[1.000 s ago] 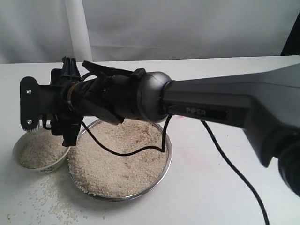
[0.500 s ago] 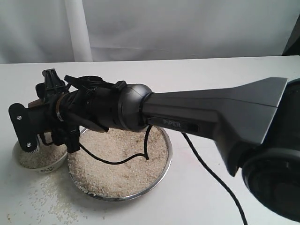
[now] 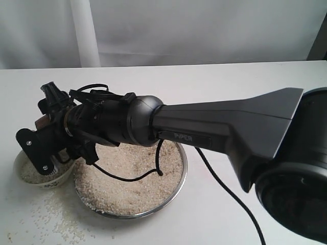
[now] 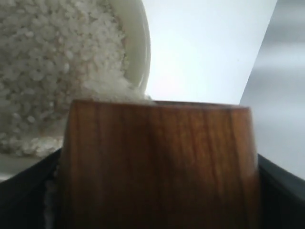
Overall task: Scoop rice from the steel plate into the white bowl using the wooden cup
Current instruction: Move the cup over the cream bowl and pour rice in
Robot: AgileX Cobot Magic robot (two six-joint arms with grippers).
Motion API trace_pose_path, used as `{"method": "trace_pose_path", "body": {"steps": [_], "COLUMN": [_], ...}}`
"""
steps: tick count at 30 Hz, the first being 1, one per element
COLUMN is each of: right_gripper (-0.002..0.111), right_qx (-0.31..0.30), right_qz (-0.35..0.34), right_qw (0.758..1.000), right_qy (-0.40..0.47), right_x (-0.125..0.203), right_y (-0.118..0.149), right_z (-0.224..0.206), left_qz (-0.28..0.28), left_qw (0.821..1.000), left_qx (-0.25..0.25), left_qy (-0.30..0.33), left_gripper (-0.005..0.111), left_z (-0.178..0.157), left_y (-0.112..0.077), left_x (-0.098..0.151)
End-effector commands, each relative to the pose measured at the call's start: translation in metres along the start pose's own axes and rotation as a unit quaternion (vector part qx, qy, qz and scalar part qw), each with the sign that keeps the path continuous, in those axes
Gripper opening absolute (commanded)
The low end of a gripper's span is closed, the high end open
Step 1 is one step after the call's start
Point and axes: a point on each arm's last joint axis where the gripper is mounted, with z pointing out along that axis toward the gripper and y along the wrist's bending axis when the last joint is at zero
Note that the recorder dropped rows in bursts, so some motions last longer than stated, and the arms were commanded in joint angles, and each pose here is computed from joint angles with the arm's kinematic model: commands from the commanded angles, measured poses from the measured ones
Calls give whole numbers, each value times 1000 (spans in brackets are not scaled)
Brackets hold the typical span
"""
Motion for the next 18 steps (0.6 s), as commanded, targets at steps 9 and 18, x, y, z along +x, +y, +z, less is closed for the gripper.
{"method": "trace_pose_path", "body": {"steps": [9,18], "right_gripper": [0,0], "right_qx": [32,35], "right_qz": [-72,-105], "right_qw": [997,994], "right_qy": [-9,-8], "right_x": [-4,-4], "right_y": [-10,-10], "right_z": [-4,-4], "left_qz": [-5,-5], "left_qw": [1000,1000], "left_qx": [4,4], "left_qy": [-5,-5], "left_gripper": [0,0], "left_z": [0,0], "left_y": [-1,-1], "left_x": [-2,-2]}}
